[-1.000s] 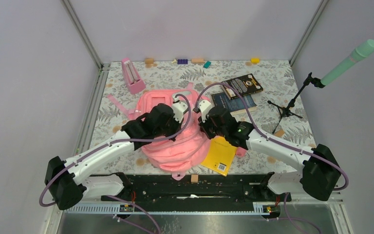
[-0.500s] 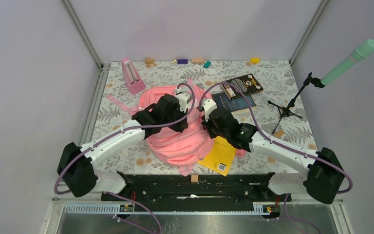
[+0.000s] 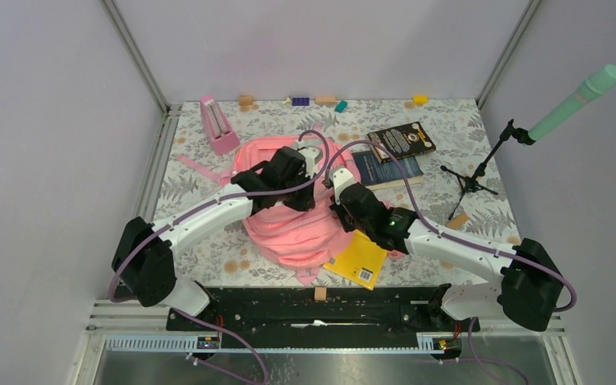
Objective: Pack the student bag
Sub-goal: Unzip the student bag at the center of the board, then pick up the stationery from the center of the board, then place the stationery in the student bag.
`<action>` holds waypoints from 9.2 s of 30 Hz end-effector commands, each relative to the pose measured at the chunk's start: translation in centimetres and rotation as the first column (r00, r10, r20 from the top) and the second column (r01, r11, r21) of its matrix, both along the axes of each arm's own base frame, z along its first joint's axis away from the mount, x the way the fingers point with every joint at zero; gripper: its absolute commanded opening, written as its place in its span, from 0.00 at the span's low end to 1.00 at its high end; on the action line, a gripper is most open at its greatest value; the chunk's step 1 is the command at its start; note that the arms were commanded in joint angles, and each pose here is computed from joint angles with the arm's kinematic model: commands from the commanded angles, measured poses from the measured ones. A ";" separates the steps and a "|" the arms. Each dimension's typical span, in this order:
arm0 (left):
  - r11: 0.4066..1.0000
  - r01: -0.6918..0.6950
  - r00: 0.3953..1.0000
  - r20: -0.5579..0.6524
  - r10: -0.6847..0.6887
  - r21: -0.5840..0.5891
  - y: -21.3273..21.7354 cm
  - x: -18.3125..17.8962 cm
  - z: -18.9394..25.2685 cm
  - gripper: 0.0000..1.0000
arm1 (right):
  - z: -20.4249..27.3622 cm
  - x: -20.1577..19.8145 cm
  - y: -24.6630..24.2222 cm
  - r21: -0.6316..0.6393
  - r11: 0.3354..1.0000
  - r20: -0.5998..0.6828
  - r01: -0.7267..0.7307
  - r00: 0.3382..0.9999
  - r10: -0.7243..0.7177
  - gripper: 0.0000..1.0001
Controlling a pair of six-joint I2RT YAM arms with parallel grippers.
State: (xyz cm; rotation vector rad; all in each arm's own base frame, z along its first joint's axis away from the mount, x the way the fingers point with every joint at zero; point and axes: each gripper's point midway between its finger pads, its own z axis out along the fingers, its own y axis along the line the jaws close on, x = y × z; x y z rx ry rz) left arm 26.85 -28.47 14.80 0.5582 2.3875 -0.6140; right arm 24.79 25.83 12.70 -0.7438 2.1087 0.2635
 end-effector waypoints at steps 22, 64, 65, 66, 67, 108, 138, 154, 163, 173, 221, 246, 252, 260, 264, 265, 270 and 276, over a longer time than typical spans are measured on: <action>0.992 0.124 0.921 0.375 -0.107 -0.022 3.6 -0.7 7.7 0.87 | 3.5 -1.2 3.3 0.110 0.992 0.012 -0.057 0.998 0.056 0.00; 0.982 0.165 0.978 0.114 -0.175 0.091 7.0 -2.1 -0.3 0.06 | 2.7 0.1 -0.4 -0.004 0.991 0.022 -0.134 0.991 0.134 0.00; 0.982 0.172 0.977 0.112 -0.181 0.083 6.8 -2.2 -0.3 0.04 | 2.6 0.1 -0.4 -0.018 0.991 0.030 -0.135 0.990 0.135 0.00; 0.981 0.180 0.976 0.109 -0.188 0.075 6.7 -2.3 -0.2 0.01 | 2.5 0.2 -0.4 -0.033 0.990 0.037 -0.134 0.990 0.135 0.00; 0.980 0.187 0.975 0.108 -0.193 0.069 6.5 -2.4 -0.2 0.00 | 2.4 0.1 -0.3 -0.050 0.990 0.043 -0.134 0.990 0.137 0.00; 0.951 0.227 0.974 0.050 -0.221 -0.210 3.9 -3.3 3.1 0.00 | 2.5 -5.7 14.2 0.094 0.951 0.084 -0.293 0.955 0.286 0.00; 0.914 0.233 0.972 0.066 -0.224 -0.332 4.1 -3.2 5.4 0.00 | 3.6 -8.8 21.7 0.080 0.842 0.128 -0.533 0.843 0.522 0.04; 0.917 0.224 0.975 0.080 -0.210 -0.330 4.6 -3.1 5.6 0.00 | 6.0 -7.6 15.2 0.083 0.917 0.210 -0.390 0.907 0.366 0.59; 0.921 0.212 0.977 0.098 -0.190 -0.326 5.0 -2.8 5.8 0.00 | 7.1 -5.4 9.5 0.078 0.975 0.253 -0.206 0.950 0.181 0.71; 0.919 0.215 0.973 0.148 -0.175 -0.331 5.5 -3.1 6.8 0.00 | 4.8 -2.0 -3.0 0.168 0.959 0.050 0.230 0.969 -0.241 0.72; 0.950 0.158 0.981 0.155 -0.119 -0.269 7.0 -2.9 6.0 0.00 | -10.7 -4.1 -19.5 -0.090 0.563 -0.447 0.821 0.472 -0.760 0.70; 0.952 0.153 0.981 0.156 -0.114 -0.264 7.1 -2.8 5.9 0.00 | -7.1 -3.5 -18.3 0.137 0.647 -0.389 0.750 0.642 -0.661 0.00; 0.953 0.153 0.981 0.156 -0.115 -0.263 7.1 -2.8 5.9 0.00 | -4.8 -3.9 -14.6 0.225 0.771 -0.450 0.596 0.765 -0.461 0.00; 0.952 0.155 0.980 0.159 -0.116 -0.262 7.1 -2.9 5.9 0.00 | -2.3 -5.5 -9.6 0.346 0.836 -0.577 0.425 0.800 -0.168 0.00; 0.952 0.157 0.980 0.158 -0.118 -0.264 7.1 -2.9 5.9 0.00 | -0.5 -6.5 -7.7 0.408 0.832 -0.625 0.376 0.779 -0.045 0.00; 0.952 0.157 0.980 0.158 -0.118 -0.264 7.1 -2.9 5.9 0.00 | -0.2 -6.9 -7.5 0.413 0.832 -0.641 0.371 0.767 -0.025 0.00; 0.952 0.156 0.980 0.159 -0.117 -0.263 7.1 -2.9 5.9 0.00 | 1.3 -8.0 -6.1 0.438 0.834 -0.680 0.335 0.730 0.064 0.00; 0.952 0.156 0.981 0.156 -0.118 -0.265 7.0 -2.9 5.9 0.00 | 1.0 -9.1 -4.3 0.404 0.867 -0.716 0.290 0.691 0.102 0.00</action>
